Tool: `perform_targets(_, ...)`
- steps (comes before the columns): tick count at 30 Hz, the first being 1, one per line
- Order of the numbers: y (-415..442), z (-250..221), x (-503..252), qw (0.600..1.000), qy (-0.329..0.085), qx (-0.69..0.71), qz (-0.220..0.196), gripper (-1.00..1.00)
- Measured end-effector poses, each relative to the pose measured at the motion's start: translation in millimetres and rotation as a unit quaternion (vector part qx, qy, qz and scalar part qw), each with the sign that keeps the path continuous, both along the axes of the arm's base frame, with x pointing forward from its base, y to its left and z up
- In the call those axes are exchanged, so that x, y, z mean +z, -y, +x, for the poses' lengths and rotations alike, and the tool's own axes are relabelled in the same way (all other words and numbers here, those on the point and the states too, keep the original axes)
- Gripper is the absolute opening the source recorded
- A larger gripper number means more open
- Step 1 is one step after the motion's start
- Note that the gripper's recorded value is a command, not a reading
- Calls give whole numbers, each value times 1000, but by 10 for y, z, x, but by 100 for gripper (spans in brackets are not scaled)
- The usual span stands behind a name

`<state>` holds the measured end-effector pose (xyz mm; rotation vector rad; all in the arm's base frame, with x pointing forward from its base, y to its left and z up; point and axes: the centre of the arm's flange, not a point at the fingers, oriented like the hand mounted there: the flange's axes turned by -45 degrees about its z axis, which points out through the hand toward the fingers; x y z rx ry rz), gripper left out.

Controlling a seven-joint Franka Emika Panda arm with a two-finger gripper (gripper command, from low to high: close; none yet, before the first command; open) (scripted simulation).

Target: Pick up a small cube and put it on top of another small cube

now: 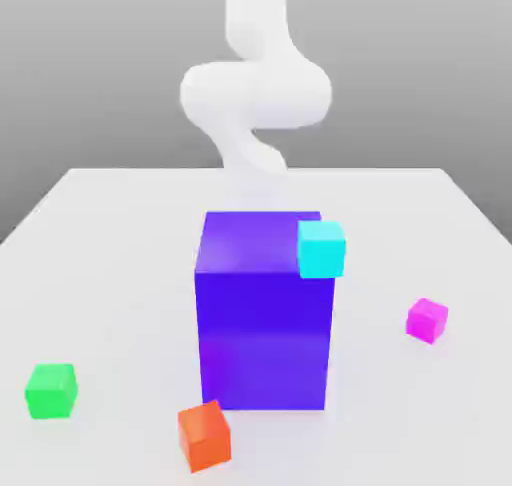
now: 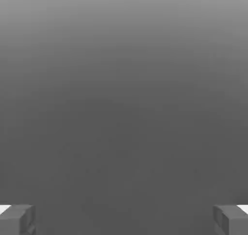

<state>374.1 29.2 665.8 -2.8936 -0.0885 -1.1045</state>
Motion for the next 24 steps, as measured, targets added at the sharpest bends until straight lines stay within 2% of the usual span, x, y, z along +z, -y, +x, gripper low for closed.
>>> perform_targets(5, -703, 314, -977, 994, -72, 80, -3, 0)
perform_targets(11, -1544, 214, -2153, 973, -153, 168, -25, 0)
perform_targets(17, -2196, -322, -3281, 939, -227, 249, -68, 0)
perform_targets(24, -2512, -1301, -4427, 883, -297, 334, -140, 0)
